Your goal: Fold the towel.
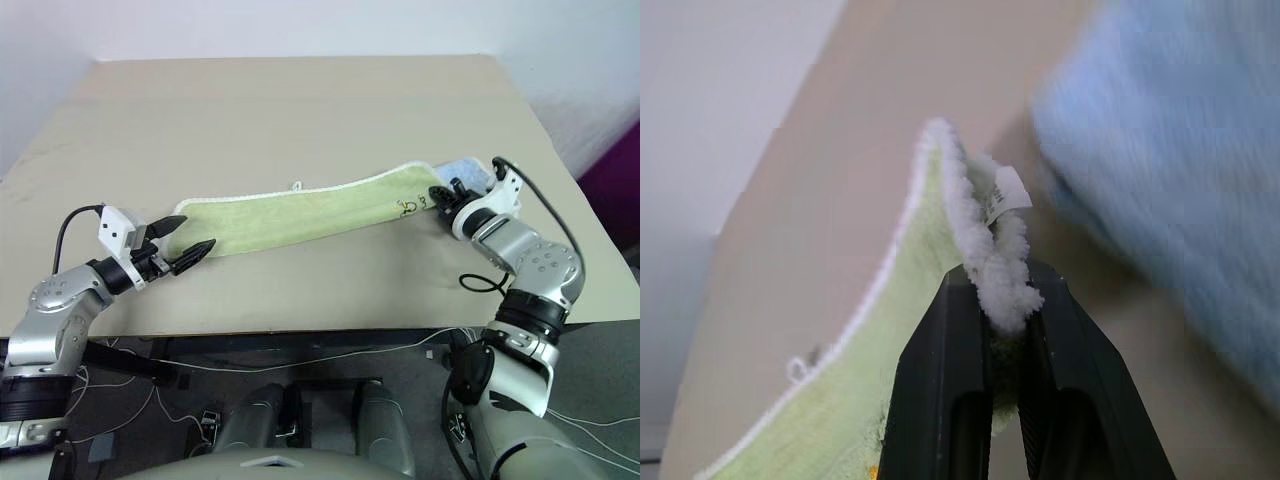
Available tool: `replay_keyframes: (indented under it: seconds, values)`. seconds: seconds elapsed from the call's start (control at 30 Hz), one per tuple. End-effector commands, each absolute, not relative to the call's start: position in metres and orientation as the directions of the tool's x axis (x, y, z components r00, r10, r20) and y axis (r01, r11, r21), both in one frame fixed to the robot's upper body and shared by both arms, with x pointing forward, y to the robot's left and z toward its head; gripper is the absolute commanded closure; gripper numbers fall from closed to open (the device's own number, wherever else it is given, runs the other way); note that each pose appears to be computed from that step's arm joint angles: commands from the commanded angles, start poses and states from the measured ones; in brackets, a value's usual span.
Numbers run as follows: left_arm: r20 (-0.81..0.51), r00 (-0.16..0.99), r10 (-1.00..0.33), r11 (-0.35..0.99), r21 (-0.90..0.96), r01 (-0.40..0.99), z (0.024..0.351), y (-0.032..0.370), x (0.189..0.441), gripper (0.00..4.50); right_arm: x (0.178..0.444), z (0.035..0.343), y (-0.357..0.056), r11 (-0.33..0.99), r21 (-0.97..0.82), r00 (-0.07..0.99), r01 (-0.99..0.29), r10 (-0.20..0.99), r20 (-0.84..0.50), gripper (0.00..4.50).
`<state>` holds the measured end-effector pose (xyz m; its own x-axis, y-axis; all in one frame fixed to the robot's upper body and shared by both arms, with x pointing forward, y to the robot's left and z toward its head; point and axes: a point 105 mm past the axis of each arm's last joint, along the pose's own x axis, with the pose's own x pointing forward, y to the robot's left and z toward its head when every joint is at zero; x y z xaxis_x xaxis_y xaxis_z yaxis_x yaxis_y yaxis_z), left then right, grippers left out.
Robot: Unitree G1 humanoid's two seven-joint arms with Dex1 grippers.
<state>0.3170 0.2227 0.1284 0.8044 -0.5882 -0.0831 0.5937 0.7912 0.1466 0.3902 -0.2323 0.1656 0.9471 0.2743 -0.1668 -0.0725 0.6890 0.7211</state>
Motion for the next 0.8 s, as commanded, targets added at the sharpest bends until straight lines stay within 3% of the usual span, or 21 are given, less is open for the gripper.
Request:
replay_keyframes:
  seconds: [0.03, 0.17, 0.33, 0.6, 0.77, 0.8]
  values:
    - [-0.058, 0.801, -0.596, 0.785, 0.169, 0.597, 0.136, 0.219, 0.318, 0.29, 0.389, 0.198, -0.206, 0.806, 0.539, 0.932, -0.243, 0.349, -0.101, 4.08]
    - [-0.055, 0.802, -0.595, 0.786, 0.167, 0.595, 0.135, 0.218, 0.318, 0.29, 0.377, 0.201, -0.157, 0.84, 0.308, 0.854, -0.447, 0.503, -0.133, 4.08]
    - [-0.052, 0.803, -0.594, 0.789, 0.16, 0.593, 0.134, 0.216, 0.316, 0.29, 0.364, 0.181, -0.109, 0.786, 0.053, 0.756, -0.617, 0.609, -0.239, 4.08]
    - [-0.043, 0.804, -0.593, 0.792, 0.15, 0.592, 0.132, 0.212, 0.316, 0.29, 0.358, 0.146, -0.072, 0.702, -0.047, 0.675, -0.71, 0.661, -0.33, 4.08]
    - [-0.04, 0.808, -0.587, 0.797, 0.142, 0.586, 0.131, 0.213, 0.312, 0.29, 0.358, 0.142, -0.068, 0.695, -0.036, 0.665, -0.718, 0.67, -0.329, 4.08]
    - [-0.038, 0.809, -0.587, 0.799, 0.137, 0.586, 0.131, 0.212, 0.311, 0.29, 0.356, 0.144, -0.066, 0.686, -0.022, 0.656, -0.727, 0.685, -0.317, 3.91]
